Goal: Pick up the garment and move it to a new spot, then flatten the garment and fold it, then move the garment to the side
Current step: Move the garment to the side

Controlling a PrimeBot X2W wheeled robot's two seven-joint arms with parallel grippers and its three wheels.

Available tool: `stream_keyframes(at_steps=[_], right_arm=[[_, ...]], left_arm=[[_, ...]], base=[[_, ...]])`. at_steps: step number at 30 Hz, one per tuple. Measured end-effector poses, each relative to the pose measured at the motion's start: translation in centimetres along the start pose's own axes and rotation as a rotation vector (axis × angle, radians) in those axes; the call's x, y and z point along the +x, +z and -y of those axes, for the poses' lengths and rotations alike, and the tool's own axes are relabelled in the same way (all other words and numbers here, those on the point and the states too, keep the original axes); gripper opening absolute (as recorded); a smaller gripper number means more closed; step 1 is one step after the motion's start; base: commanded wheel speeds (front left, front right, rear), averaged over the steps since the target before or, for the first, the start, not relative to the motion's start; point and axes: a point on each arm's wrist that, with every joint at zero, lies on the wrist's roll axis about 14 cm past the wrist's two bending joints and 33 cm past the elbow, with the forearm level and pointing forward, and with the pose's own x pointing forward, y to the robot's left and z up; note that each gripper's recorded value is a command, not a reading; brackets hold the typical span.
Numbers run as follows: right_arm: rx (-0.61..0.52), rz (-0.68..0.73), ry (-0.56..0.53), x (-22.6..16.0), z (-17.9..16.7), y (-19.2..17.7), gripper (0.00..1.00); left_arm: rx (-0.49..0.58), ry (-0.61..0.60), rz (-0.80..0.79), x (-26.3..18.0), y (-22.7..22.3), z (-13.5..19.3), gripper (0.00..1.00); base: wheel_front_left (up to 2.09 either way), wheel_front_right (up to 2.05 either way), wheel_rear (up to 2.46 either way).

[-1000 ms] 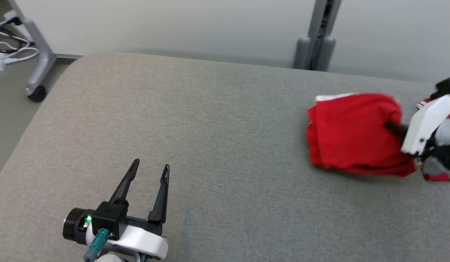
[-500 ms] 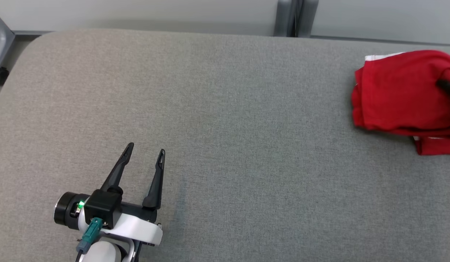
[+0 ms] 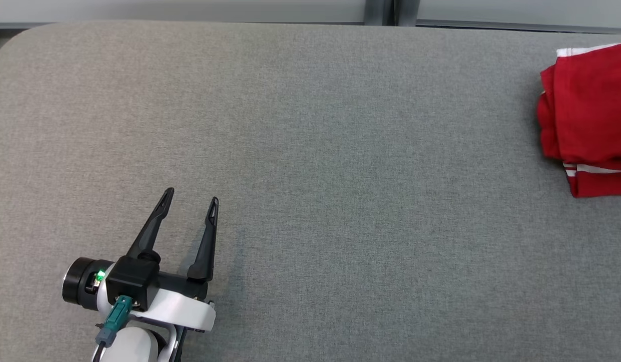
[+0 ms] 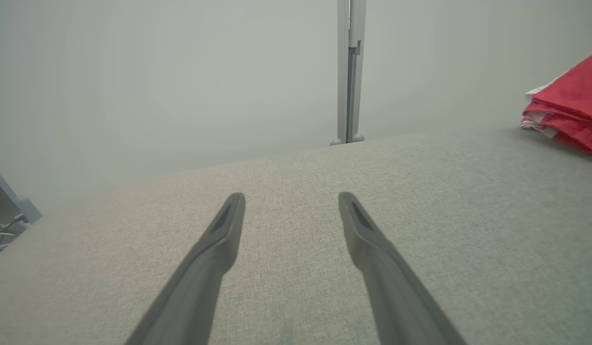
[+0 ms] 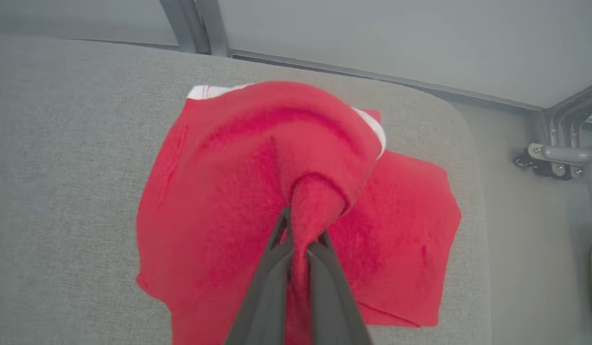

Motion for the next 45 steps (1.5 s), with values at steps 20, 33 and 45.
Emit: stream_keyframes(at_steps=[20, 33, 45], right_arm=[[-0.154, -0.085, -0.183, 1.7, 5.1, 0.0, 0.00], [-0.222, -0.061, -0.248, 2.0, 6.6, 0.1, 1.00], [-0.206, 0.341, -0.156, 0.1, 2.9, 6.3, 1.00]], left_arm=[[0.022, -0.001, -0.041, 0.9, -1.7, -0.7, 1.00], [0.020, 0.000, -0.051, 1.2, -2.2, -0.7, 1.00], [0.013, 0.019, -0.007, 1.1, -0.5, -1.0, 1.00]], base=[[0.00, 0.00, 0.00], [0.00, 0.00, 0.00], [0.00, 0.00, 0.00]])
